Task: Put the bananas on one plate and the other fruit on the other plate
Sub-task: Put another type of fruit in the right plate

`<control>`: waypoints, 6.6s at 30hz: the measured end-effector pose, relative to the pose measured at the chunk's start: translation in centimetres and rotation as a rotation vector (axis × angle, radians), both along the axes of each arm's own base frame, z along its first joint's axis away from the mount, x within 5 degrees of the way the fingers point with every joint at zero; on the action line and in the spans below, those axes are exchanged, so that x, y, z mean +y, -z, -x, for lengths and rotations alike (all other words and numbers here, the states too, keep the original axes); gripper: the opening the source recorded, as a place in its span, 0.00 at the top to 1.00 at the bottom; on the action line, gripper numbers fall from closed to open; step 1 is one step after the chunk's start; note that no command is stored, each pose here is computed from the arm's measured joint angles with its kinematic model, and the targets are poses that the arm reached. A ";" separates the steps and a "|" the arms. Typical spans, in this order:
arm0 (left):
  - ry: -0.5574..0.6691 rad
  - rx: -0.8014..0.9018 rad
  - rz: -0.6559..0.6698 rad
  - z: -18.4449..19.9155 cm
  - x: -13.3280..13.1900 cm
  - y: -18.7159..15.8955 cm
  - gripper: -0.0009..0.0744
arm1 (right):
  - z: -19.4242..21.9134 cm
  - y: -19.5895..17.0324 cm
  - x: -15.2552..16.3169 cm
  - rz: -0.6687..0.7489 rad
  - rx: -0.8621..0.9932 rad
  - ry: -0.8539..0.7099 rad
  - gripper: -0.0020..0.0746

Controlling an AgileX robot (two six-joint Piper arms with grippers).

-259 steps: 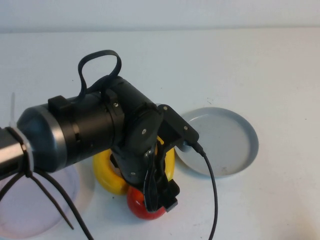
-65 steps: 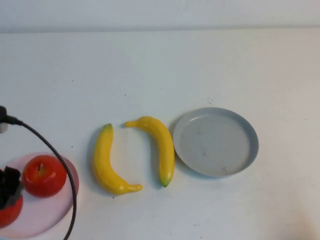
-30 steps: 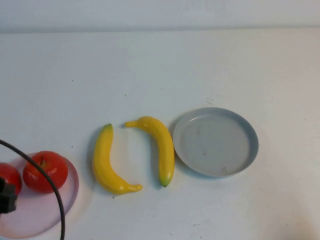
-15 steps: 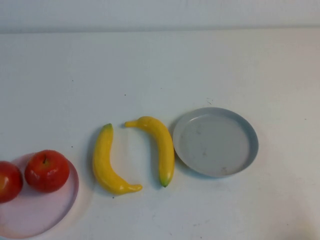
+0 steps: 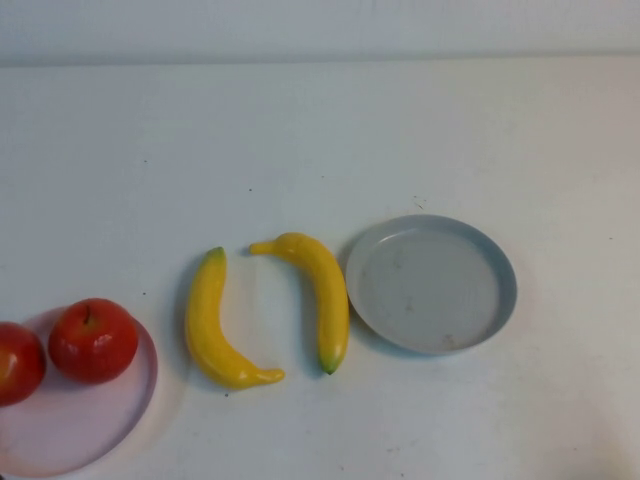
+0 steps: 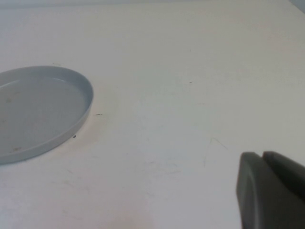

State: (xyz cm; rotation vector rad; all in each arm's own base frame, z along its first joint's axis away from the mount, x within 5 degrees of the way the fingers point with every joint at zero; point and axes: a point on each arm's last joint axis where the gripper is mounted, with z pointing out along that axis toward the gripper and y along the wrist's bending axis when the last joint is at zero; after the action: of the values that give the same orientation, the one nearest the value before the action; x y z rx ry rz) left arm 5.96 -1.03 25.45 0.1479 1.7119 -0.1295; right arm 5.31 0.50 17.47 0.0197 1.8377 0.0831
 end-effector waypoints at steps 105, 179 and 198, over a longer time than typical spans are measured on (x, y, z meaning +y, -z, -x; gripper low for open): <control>-0.058 0.148 -0.055 0.7 0.5 8.3 0.98 | -17.4 -13.4 8.5 -0.068 0.800 -0.465 1.00; -0.057 0.148 -0.060 0.7 0.5 8.3 0.98 | -31.7 -15.7 24.4 0.197 0.831 -0.481 0.57; -0.057 0.148 -0.060 0.7 0.5 8.3 0.98 | -32.8 -6.0 16.9 0.169 1.129 -0.266 0.57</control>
State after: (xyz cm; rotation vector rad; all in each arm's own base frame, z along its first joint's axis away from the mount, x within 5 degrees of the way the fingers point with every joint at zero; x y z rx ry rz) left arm 5.23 -0.48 17.18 0.1369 1.8664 -0.0476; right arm 38.07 17.41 23.45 -0.3650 2.9615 0.1142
